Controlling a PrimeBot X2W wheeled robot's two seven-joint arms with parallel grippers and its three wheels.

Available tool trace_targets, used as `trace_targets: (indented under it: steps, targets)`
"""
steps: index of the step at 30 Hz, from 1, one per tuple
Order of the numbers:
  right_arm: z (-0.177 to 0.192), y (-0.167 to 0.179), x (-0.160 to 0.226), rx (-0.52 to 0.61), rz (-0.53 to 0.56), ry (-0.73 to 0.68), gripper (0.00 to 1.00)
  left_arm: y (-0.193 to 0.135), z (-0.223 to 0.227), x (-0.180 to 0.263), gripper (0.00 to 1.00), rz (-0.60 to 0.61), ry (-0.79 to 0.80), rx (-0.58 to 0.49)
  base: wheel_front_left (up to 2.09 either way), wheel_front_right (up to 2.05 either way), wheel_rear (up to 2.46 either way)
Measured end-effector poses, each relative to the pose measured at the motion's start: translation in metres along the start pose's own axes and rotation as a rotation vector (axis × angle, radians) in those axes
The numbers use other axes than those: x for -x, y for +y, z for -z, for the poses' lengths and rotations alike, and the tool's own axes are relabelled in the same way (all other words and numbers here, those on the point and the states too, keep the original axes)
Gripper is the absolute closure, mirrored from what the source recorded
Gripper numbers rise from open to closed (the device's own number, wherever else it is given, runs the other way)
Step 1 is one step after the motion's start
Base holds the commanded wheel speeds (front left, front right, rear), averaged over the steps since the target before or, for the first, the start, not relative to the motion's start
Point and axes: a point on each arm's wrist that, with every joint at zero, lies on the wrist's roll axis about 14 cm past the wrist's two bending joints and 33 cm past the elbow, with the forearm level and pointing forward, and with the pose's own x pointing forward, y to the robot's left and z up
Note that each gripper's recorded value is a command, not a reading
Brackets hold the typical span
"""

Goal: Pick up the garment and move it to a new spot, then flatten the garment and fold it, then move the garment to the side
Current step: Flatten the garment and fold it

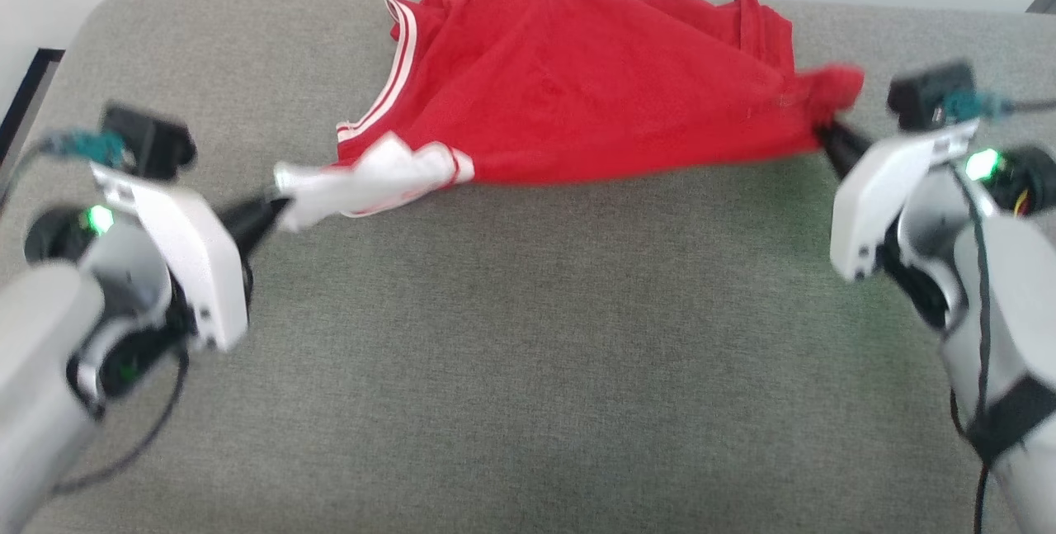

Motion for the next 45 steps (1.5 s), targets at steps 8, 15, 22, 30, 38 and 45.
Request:
trace_targets:
  steps: [8,15,22,30,38,45]
  targets:
    - [0.050,0.015,0.044,-0.004,-0.068,0.122,1.00,-0.033,0.064,0.038,1.00,0.008,0.177,0.091,0.00,0.00,0.00]
    - [0.091,0.026,0.084,0.029,-0.124,0.270,1.00,-0.060,0.114,0.069,1.00,0.021,0.333,0.158,0.00,0.00,0.00]
    - [0.131,0.035,0.124,0.004,-0.181,0.435,1.00,-0.086,0.155,0.092,1.00,0.052,0.467,0.211,0.00,0.00,0.00]
    - [0.151,0.043,0.155,-0.061,-0.210,0.505,1.00,-0.099,0.185,0.109,1.00,0.060,0.560,0.247,0.00,0.00,0.00]
    - [0.124,0.037,0.157,-0.093,-0.182,0.396,1.00,-0.068,0.140,0.102,1.00,0.005,0.441,0.130,0.00,0.00,0.00]
    - [0.090,0.025,0.141,-0.078,-0.134,0.296,1.00,-0.039,0.068,0.077,1.00,-0.020,0.279,-0.066,0.00,0.00,0.00]
